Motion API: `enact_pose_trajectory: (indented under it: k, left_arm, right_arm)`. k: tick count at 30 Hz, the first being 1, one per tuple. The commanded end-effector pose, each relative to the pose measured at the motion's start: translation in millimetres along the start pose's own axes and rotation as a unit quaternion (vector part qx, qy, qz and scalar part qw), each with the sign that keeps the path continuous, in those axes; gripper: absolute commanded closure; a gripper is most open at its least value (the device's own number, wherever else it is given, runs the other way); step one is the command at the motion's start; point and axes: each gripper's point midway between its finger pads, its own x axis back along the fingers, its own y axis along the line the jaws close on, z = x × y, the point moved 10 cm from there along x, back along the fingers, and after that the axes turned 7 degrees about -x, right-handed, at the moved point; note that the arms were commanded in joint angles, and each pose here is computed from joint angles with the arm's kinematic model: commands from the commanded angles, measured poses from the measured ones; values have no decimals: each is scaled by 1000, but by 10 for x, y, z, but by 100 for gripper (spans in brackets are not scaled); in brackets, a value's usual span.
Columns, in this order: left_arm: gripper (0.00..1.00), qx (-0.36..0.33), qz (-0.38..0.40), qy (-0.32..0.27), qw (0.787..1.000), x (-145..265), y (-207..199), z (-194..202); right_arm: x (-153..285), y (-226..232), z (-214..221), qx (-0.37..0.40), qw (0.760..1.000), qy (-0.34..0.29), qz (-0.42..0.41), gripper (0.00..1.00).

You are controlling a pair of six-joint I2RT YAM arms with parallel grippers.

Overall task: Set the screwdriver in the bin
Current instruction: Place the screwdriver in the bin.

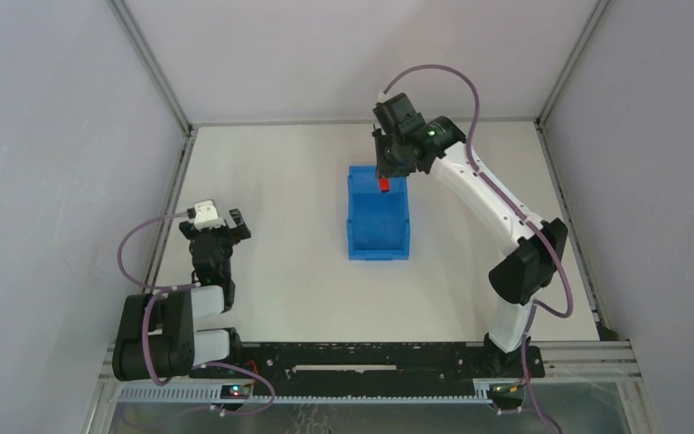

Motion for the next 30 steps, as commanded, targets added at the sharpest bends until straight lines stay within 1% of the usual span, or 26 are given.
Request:
enact_pose_trajectory:
  k: [1, 12, 15, 30]
  left_arm:
    - [0, -1, -4, -43, 999, -94, -3, -220]
    - [0, -1, -4, -43, 999, -93, -4, -218]
    - [0, -1, -4, -43, 999, -93, -3, -218]
    - [0, -1, -3, -43, 999, -92, -7, -219]
  right_arm:
    - [-99, 105, 49, -2, 1000, 12, 7, 95]
    - [-641, 125, 403, 3, 997, 52, 58, 93]
    - [-763, 115, 527, 6, 996, 66, 66, 91]
    - [-1356, 38, 923, -27, 990, 96, 101, 86]
